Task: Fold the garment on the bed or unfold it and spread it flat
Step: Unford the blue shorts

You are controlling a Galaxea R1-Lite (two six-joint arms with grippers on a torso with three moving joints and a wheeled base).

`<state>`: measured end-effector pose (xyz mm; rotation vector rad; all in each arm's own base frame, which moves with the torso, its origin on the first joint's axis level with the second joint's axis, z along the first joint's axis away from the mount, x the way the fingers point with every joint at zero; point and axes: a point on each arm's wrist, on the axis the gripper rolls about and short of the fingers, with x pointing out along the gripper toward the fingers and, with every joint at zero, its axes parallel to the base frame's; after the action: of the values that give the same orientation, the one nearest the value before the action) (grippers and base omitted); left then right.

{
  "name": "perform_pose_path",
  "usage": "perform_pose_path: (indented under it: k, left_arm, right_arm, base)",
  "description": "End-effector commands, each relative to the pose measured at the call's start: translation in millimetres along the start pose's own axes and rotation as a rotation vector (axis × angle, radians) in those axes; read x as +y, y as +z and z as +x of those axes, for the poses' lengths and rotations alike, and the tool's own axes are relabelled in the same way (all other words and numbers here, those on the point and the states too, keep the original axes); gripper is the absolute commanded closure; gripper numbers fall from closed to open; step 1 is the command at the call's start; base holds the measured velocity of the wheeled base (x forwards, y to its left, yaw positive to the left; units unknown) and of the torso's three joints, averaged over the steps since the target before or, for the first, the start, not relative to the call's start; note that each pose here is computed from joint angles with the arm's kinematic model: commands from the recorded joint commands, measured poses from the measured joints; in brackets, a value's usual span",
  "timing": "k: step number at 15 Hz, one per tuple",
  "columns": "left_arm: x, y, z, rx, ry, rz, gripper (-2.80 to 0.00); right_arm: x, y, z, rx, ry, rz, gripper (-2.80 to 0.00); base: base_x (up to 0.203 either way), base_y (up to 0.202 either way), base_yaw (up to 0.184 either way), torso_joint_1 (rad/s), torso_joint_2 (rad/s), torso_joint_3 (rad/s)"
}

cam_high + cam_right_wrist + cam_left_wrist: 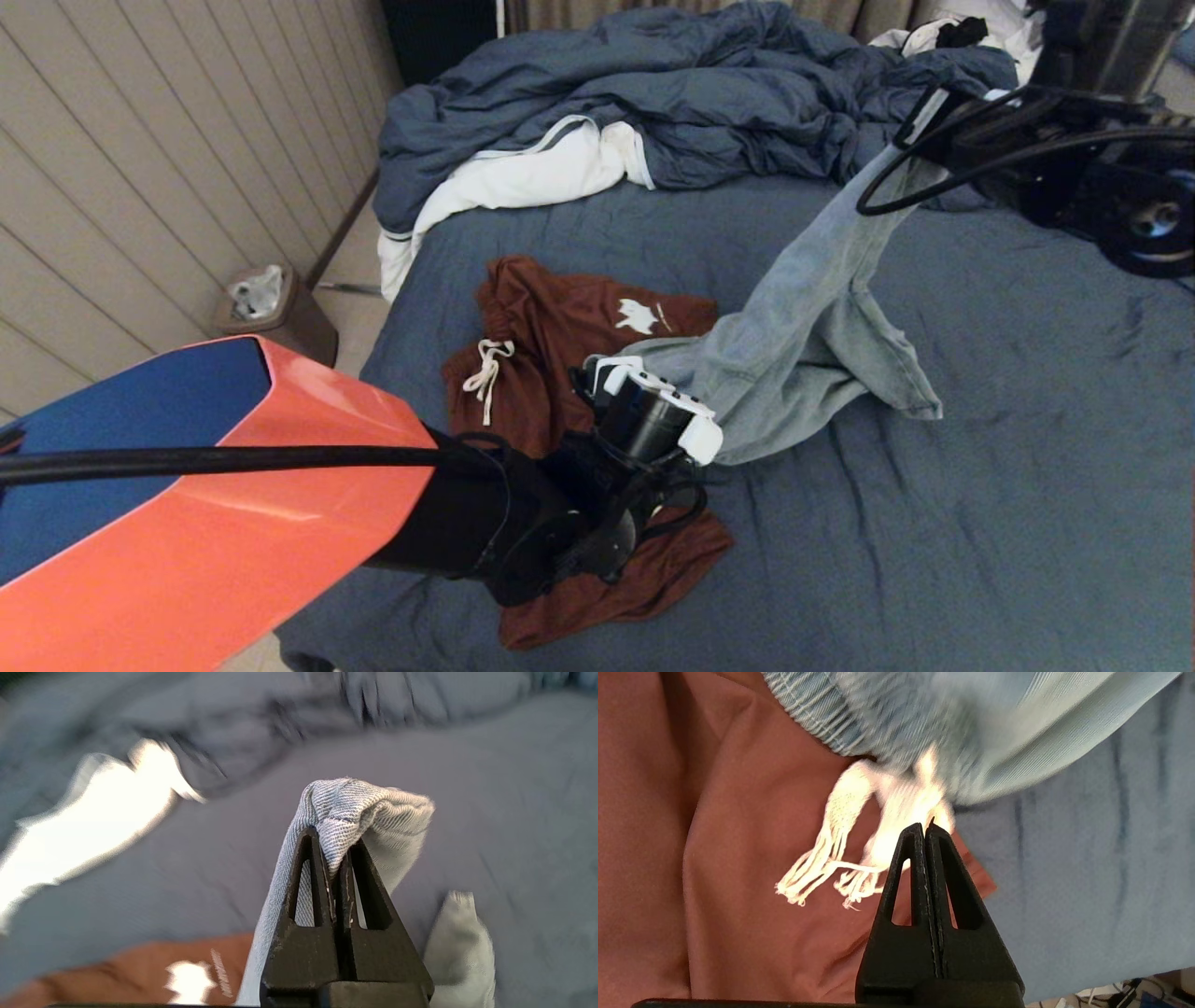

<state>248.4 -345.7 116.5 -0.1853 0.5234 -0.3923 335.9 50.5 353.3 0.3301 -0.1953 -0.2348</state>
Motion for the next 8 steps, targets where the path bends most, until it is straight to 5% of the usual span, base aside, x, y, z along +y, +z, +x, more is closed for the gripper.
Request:
perform_pose_path:
  k: [1, 5, 8]
  left_arm:
    - [0.3, -3, 2, 0.005, 0.005, 0.000, 0.00]
    - [0.5, -4, 3, 0.006, 0.006, 0.001, 0.00]
    - [-0.1, -3, 1, 0.005, 0.004, 0.001, 0.00]
  right_arm:
    - [2, 46, -38, -0.094, 0.049, 0.053, 0.00]
    - [-2, 90, -85, -0.152, 0.105, 0.088, 0.00]
    - [4, 93, -95, -0.129, 0.155, 0.094, 0.00]
  base:
    - [0.000, 0.000, 0.000, 0.000, 0.00, 0.000]
    - [0.000, 0.000, 0.000, 0.000, 0.00, 0.000]
    - [0.000, 0.000, 0.000, 0.000, 0.00, 0.000]
